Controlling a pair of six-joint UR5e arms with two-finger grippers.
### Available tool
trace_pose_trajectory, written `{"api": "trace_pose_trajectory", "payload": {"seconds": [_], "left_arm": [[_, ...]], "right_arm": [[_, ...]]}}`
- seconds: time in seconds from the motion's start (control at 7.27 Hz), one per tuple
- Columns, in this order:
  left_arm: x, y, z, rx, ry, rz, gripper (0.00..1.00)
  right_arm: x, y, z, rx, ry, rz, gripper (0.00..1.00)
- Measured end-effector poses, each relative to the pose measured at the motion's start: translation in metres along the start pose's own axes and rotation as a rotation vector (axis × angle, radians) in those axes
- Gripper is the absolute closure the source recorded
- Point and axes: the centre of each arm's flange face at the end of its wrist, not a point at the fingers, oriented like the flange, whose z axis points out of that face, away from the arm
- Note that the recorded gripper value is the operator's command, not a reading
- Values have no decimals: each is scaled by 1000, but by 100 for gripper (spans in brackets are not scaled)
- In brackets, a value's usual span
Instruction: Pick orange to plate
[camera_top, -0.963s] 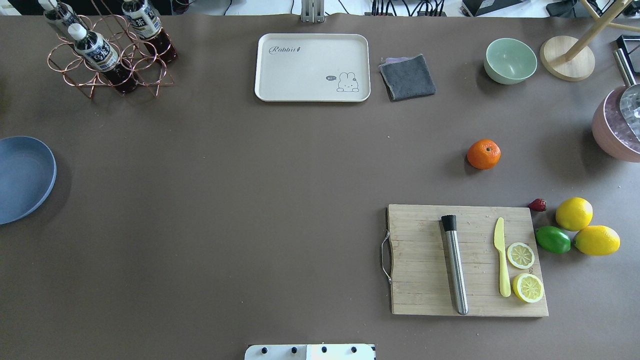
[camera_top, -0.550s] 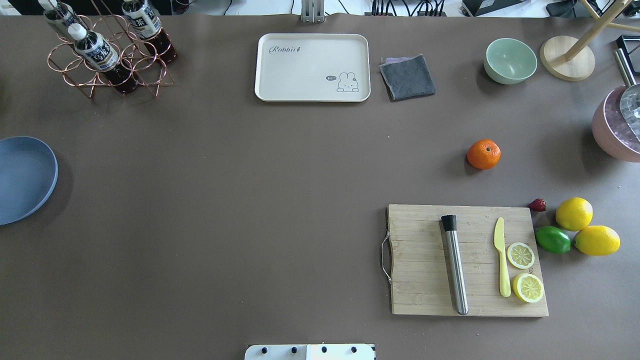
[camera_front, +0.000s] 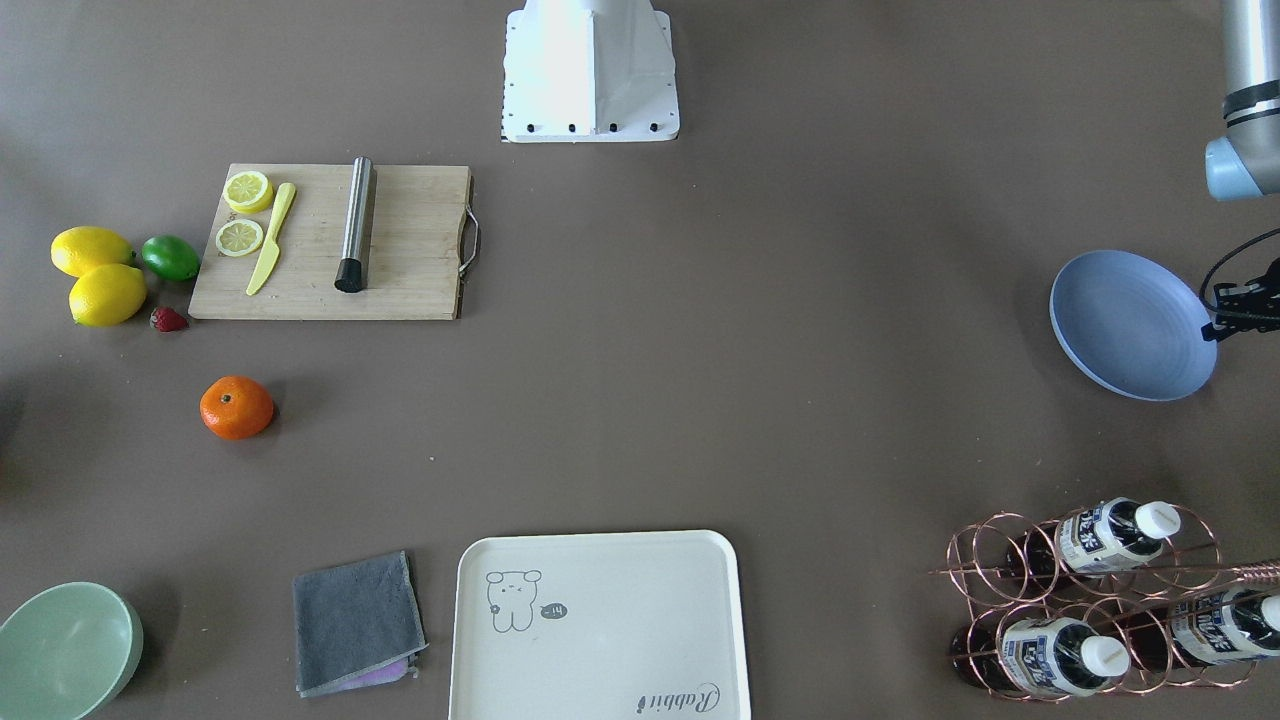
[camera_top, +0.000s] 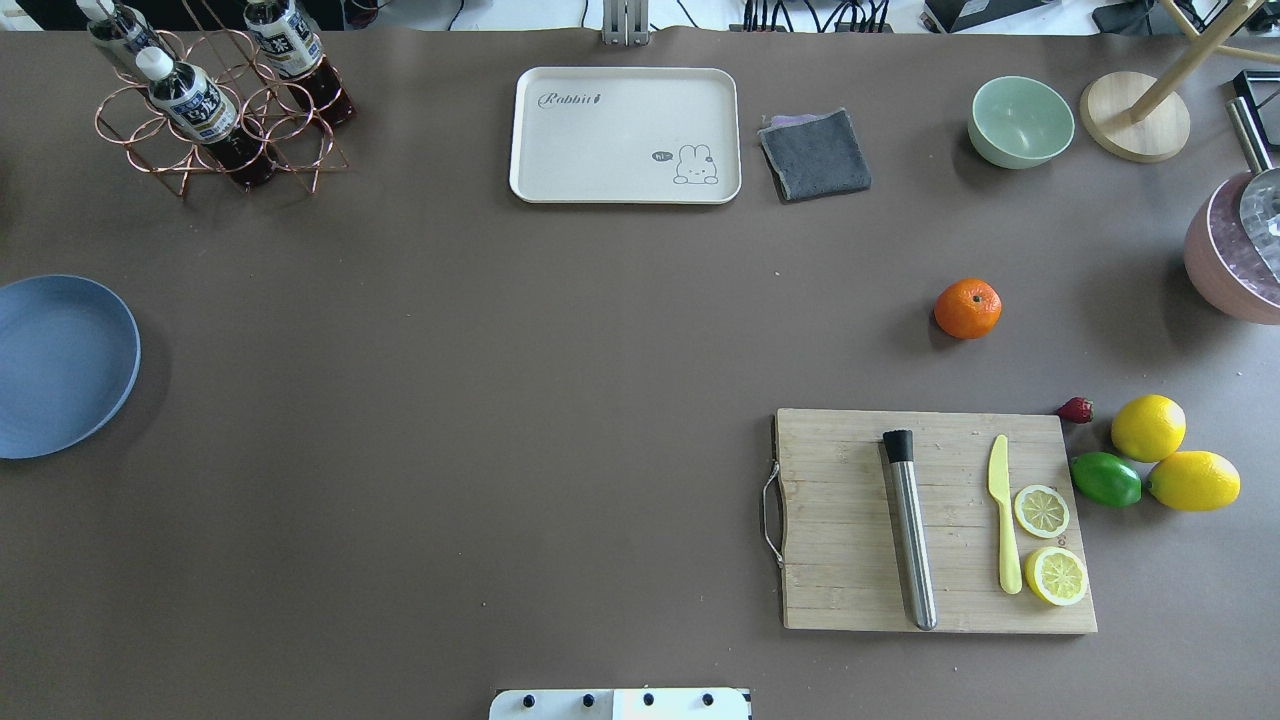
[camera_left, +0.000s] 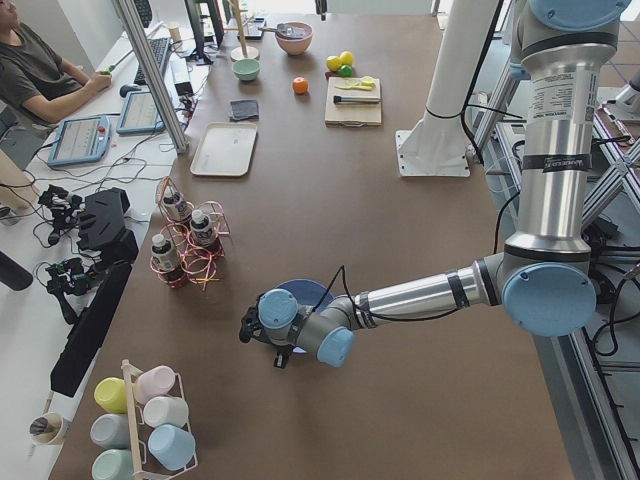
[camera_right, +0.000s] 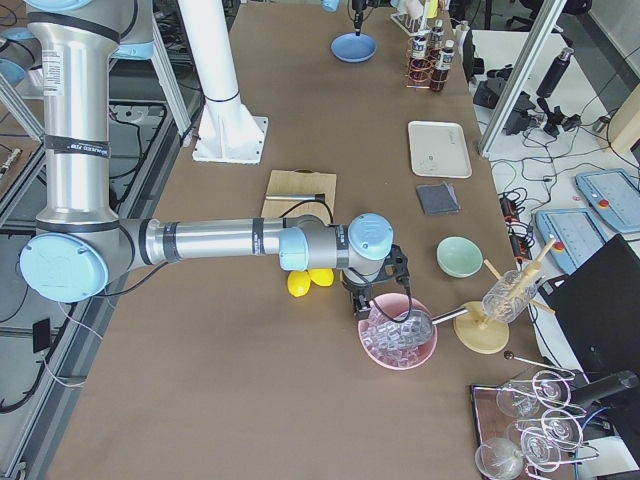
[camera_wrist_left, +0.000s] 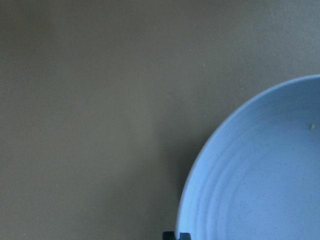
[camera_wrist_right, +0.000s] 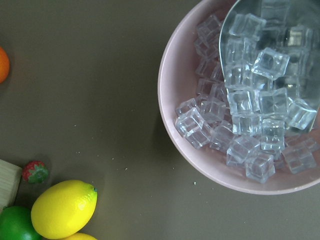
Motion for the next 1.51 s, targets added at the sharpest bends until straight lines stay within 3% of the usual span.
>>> {"api": "trace_pose_trajectory", "payload": {"seconds": [0.41, 0.69, 1.24, 1.51], "left_arm": [[131, -44, -54, 65, 160, -166, 100], [266, -70, -52, 59, 235, -261, 100], [478, -82, 19, 71, 233, -360, 100], [532, -66, 43, 81, 219, -381, 100]], "right_arm": [[-71, -77, -3, 20, -2, 34, 0], [-147, -122, 21, -2, 7, 36, 0], [-248, -163, 84, -10, 59, 26, 0], [-257, -166, 144, 20, 36, 32, 0]]}}
